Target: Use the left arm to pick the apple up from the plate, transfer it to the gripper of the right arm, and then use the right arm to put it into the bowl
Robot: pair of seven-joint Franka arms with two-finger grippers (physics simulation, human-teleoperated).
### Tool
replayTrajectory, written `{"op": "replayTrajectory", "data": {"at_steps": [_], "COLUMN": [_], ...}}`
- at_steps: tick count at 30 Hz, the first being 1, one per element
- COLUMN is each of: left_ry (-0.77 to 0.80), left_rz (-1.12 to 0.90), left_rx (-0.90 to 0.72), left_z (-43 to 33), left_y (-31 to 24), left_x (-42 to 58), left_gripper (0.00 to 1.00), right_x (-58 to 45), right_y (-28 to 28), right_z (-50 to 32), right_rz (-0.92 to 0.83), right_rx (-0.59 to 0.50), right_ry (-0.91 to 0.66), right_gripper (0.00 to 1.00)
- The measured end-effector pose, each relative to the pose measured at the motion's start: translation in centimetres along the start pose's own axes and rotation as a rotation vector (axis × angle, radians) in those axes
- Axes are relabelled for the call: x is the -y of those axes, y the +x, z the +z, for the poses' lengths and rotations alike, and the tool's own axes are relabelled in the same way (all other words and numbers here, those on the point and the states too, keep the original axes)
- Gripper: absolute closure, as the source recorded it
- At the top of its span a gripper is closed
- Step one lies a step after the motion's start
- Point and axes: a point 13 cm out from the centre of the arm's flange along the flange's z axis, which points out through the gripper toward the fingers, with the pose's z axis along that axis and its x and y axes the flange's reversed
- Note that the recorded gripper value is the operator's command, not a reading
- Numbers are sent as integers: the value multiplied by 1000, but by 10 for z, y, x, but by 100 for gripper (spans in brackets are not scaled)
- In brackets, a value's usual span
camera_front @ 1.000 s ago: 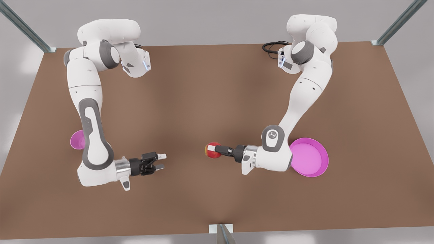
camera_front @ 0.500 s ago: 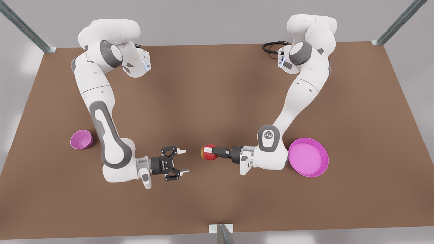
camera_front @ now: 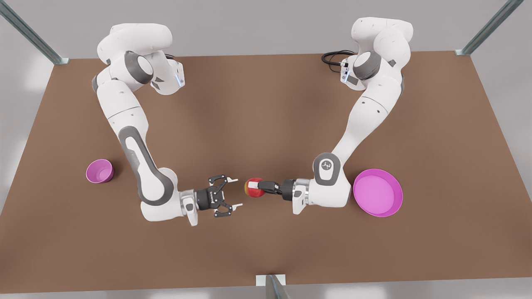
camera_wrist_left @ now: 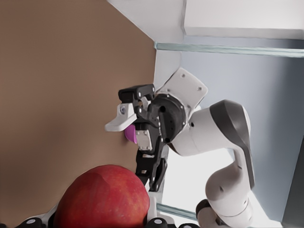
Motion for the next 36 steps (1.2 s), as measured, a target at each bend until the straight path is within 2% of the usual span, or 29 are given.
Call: {"op": "replayTrajectory", "data": {"at_steps": [15,32,33,34,36], "left_ry": [8,7,7,7,7], "left_rz": [0,4,5,5,5], "left_rx": [12,20,20,20,21], "left_z": [3,5,5,5,5], "left_y": [-2,-3,-3,-3,-4], "left_x": [0,-2,-2,-2,-2], "left_gripper": [26,26,26,26,26], "right_x": [2,3,3,4,4], "right_y": [2,-1,-1,-2,-2], "right_z": [33,65,65,65,64], "right_rz": [-159,-215,-218,-220,-224], "right_rx": [16,47,47,46,45], "right_ry": [20,43,45,47,50], "right_gripper": [0,0,2,12,26]}}
